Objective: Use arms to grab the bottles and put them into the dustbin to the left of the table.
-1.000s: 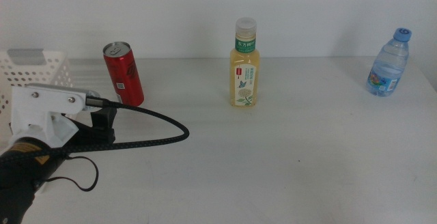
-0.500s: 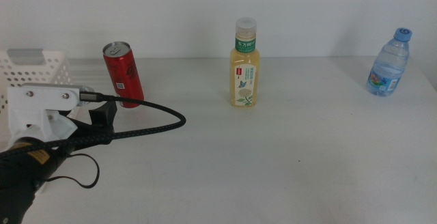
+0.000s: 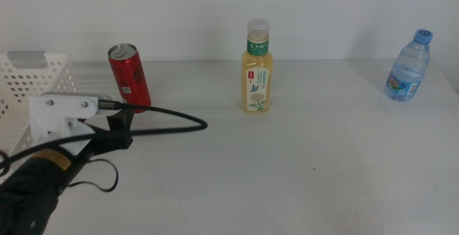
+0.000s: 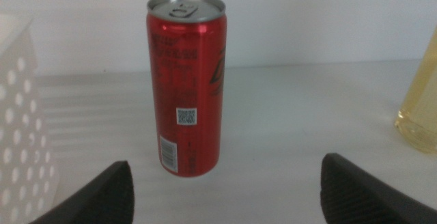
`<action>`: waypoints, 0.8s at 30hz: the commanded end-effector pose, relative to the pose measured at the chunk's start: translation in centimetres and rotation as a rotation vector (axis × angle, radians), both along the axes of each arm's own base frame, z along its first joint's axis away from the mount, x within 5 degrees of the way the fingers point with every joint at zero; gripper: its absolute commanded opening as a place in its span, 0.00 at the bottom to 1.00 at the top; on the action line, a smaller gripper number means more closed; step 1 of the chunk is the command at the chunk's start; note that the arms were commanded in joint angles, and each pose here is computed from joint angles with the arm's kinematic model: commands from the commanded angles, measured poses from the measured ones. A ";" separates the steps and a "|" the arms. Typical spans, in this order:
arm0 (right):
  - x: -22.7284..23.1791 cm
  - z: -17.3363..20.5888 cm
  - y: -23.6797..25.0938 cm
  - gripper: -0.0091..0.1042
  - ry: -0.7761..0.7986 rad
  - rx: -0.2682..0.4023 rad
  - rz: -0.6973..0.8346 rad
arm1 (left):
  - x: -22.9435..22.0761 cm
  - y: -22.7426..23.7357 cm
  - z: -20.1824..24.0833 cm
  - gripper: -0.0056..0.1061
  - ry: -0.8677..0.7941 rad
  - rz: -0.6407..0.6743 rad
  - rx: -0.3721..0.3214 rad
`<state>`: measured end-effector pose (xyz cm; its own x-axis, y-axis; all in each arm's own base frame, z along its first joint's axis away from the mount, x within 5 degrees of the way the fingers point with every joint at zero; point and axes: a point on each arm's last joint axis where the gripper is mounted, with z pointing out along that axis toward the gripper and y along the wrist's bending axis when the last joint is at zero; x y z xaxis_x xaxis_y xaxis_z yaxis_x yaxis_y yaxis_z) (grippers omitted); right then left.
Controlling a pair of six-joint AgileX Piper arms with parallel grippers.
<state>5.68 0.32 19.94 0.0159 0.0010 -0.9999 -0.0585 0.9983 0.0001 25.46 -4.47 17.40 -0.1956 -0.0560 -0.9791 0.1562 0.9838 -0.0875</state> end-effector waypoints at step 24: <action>-0.3 1.1 0.0 0.76 -0.114 -0.012 0.000 | 11.6 -0.4 0.0 0.86 -0.116 0.018 -0.020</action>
